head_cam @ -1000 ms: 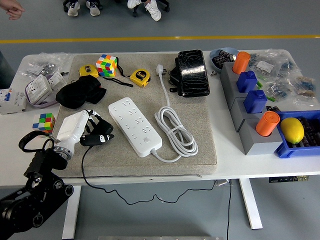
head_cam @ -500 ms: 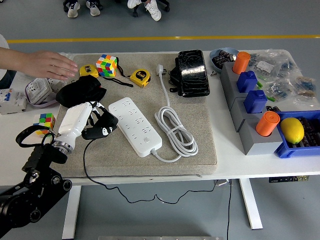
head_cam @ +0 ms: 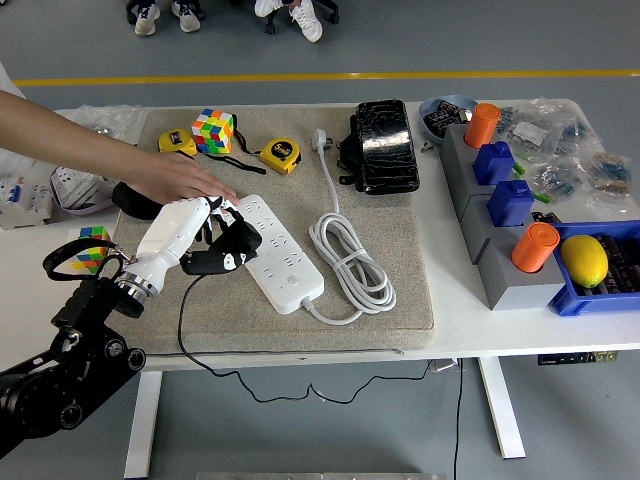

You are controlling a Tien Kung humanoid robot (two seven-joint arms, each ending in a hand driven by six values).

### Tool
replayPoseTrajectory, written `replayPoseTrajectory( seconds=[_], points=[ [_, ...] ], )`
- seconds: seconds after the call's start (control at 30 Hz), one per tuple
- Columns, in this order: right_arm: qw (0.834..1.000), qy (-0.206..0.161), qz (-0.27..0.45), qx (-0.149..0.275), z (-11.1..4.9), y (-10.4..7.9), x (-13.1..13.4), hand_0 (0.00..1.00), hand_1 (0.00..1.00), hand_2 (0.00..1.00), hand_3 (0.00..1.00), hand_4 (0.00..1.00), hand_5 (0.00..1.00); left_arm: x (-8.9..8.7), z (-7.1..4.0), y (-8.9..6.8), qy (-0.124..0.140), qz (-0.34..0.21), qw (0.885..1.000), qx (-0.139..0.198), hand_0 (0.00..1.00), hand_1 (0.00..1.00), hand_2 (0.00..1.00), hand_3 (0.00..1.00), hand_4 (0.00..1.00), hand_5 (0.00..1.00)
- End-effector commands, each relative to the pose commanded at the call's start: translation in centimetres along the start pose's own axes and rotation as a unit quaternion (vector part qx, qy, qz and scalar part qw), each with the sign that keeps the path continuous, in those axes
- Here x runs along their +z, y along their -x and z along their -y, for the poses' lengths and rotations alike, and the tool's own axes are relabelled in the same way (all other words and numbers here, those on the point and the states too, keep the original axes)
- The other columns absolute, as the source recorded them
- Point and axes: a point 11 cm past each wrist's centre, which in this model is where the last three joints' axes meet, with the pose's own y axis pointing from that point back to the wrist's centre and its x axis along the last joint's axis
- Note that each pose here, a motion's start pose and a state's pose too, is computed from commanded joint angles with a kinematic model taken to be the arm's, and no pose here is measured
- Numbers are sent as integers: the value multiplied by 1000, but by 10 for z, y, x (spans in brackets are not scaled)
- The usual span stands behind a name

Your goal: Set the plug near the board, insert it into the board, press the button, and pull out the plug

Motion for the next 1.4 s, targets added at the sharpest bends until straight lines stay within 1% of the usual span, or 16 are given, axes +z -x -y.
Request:
replayPoseTrajectory(
  seconds=[0.2, 0.37, 0.7, 1.07, 1.3, 1.33, 1.4],
  points=[
    [1000, -1, 0, -1, 0, 1, 0, 480, 566, 559, 508, 844, 386, -2, 3, 5, 4, 14, 1000, -7, 203, 269, 340, 525, 736, 24],
    [1000, 0, 0, -1, 0, 0, 0, 480, 563, 558, 508, 841, 383, -2, 3, 9, 7, 21, 1000, -14, 203, 269, 332, 525, 738, 29],
    [1000, -2, 0, -2, 0, 1, 0, 479, 564, 559, 508, 842, 383, -9, 1, 11, 1, 27, 999, -16, 204, 271, 335, 526, 741, 31],
    [1000, -5, 1, -3, 0, 2, -2, 482, 564, 557, 508, 840, 381, -13, -4, 12, 2, 28, 999, -23, 204, 272, 334, 526, 742, 31],
    [1000, -6, 0, -4, 0, 2, -3, 481, 563, 558, 509, 840, 380, -15, -5, 13, 1, 27, 999, -25, 204, 274, 334, 525, 744, 35],
    [1000, -6, 0, -4, 0, 3, -3, 480, 562, 557, 509, 839, 379, -16, -6, 13, -1, 25, 999, -28, 245, 404, 459, 533, 837, 82],
    [1000, -7, -1, -5, 0, 3, -4, 480, 562, 557, 509, 839, 379, -17, -6, 14, -7, 23, 999, -31, 245, 404, 459, 533, 837, 82]
  ],
)
